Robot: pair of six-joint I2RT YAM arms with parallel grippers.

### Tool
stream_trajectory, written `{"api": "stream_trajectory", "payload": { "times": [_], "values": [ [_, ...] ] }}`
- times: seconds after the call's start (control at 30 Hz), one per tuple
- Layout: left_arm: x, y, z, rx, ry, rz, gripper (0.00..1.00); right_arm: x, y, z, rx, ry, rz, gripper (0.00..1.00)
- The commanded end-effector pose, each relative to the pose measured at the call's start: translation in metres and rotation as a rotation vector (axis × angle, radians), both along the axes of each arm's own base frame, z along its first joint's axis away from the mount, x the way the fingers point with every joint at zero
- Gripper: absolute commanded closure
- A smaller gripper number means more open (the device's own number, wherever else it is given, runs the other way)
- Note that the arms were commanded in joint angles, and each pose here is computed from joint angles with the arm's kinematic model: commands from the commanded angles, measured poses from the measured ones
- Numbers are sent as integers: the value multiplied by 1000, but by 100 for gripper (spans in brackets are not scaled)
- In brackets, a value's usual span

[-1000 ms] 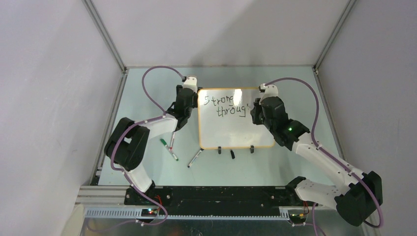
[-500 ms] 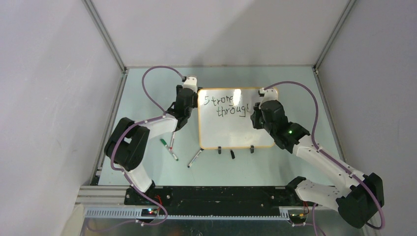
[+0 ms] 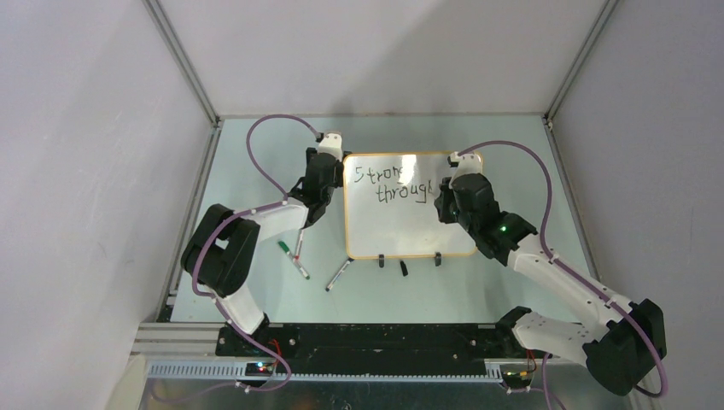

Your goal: Write a sentence on the whiteboard

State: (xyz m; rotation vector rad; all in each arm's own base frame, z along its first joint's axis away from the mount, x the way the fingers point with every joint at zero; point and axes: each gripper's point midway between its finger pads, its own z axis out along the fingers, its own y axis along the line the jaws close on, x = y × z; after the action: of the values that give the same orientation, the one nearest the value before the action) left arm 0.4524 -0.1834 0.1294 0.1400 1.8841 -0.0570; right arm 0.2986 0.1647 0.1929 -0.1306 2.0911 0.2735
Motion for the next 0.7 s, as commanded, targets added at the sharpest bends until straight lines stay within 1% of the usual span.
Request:
{"api": "stream_trajectory", "payload": {
  "times": [0.0, 0.4, 0.67],
  "values": [
    [7, -9, 20, -23, -52, -6, 27, 12, 0, 17, 11, -47, -17, 100],
    [7, -9, 20, -23, -53, -7, 27, 19, 1, 30, 21, -68, -20, 100],
    [7, -9, 20, -23, -53, -7, 27, 20, -5, 31, 13, -66, -35, 100]
  ]
}}
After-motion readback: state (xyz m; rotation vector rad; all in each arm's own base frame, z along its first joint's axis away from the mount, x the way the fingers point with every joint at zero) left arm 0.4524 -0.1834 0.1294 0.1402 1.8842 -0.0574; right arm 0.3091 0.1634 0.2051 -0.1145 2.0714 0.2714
